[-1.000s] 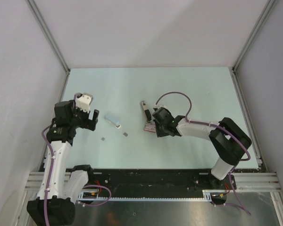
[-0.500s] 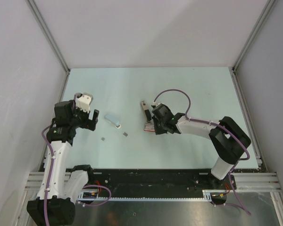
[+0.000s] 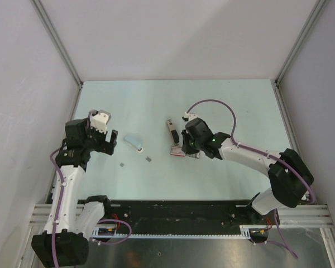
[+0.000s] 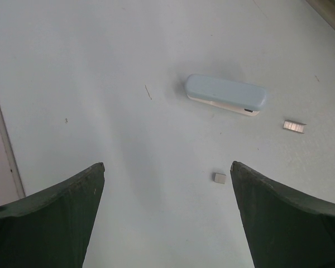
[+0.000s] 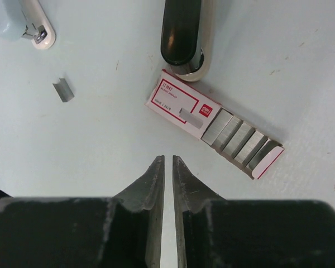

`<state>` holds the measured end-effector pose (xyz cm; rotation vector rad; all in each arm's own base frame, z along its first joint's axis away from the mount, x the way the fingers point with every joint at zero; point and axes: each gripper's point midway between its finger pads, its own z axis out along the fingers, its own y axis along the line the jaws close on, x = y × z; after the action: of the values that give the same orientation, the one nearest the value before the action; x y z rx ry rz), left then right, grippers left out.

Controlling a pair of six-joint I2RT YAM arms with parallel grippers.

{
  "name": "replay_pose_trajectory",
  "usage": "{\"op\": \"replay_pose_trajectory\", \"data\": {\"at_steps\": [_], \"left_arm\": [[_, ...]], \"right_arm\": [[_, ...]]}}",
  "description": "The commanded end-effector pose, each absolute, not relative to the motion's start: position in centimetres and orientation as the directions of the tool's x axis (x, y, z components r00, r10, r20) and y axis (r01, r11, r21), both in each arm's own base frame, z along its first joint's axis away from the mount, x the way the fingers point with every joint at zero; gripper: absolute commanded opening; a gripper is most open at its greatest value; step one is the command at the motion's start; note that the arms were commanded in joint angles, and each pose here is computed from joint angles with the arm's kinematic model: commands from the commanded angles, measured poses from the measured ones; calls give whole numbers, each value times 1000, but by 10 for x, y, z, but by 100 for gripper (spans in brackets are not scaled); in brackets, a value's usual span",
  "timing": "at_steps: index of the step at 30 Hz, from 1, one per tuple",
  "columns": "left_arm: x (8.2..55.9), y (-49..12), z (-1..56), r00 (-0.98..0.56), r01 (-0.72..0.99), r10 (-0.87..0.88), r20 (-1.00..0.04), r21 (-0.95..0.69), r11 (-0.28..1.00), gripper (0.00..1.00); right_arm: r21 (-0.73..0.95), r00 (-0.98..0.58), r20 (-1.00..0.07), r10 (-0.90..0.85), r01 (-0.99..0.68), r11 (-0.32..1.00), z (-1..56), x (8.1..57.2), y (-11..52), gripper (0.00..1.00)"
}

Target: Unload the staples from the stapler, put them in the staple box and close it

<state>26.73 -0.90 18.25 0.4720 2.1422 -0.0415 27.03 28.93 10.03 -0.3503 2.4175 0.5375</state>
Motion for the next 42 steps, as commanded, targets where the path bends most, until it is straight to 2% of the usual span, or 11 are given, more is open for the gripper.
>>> {"op": "replay_pose_trajectory", "data": {"at_steps": [1, 7, 13, 16, 23, 28, 34, 42], "left_arm": [[268, -17, 182, -492, 392, 332, -805, 136, 910, 99], [265, -25, 176, -487, 428, 353, -799, 134, 894, 100], [260, -34, 166, -480, 479, 383, -789, 131, 868, 100], [257, -45, 164, -454, 536, 406, -793, 121, 835, 99], [241, -106, 139, -252, 803, 646, -721, 217, 555, 100], [242, -135, 117, -156, 905, 741, -654, 206, 372, 100], [239, -160, 79, -27, 967, 838, -544, 198, 159, 100], [261, -179, 57, 76, 974, 888, -454, 226, 32, 99]], "right_arm": [[283, -728, -683, -60, -340, 897, 122, 287, 288, 16], [273, -742, -664, -90, -353, 895, 102, 284, 299, 14], [249, -680, -699, -223, -522, 816, 107, 260, 358, 36], [192, -643, -710, -286, -568, 801, 110, 256, 378, 41], [191, -606, -772, -195, -513, 837, 145, 262, 361, 43], [236, -620, -777, -106, -443, 865, 147, 259, 333, 44], [331, -646, -763, 17, -368, 869, 141, 250, 296, 43], [389, -603, -790, 113, -350, 852, 172, 250, 258, 41]]}}
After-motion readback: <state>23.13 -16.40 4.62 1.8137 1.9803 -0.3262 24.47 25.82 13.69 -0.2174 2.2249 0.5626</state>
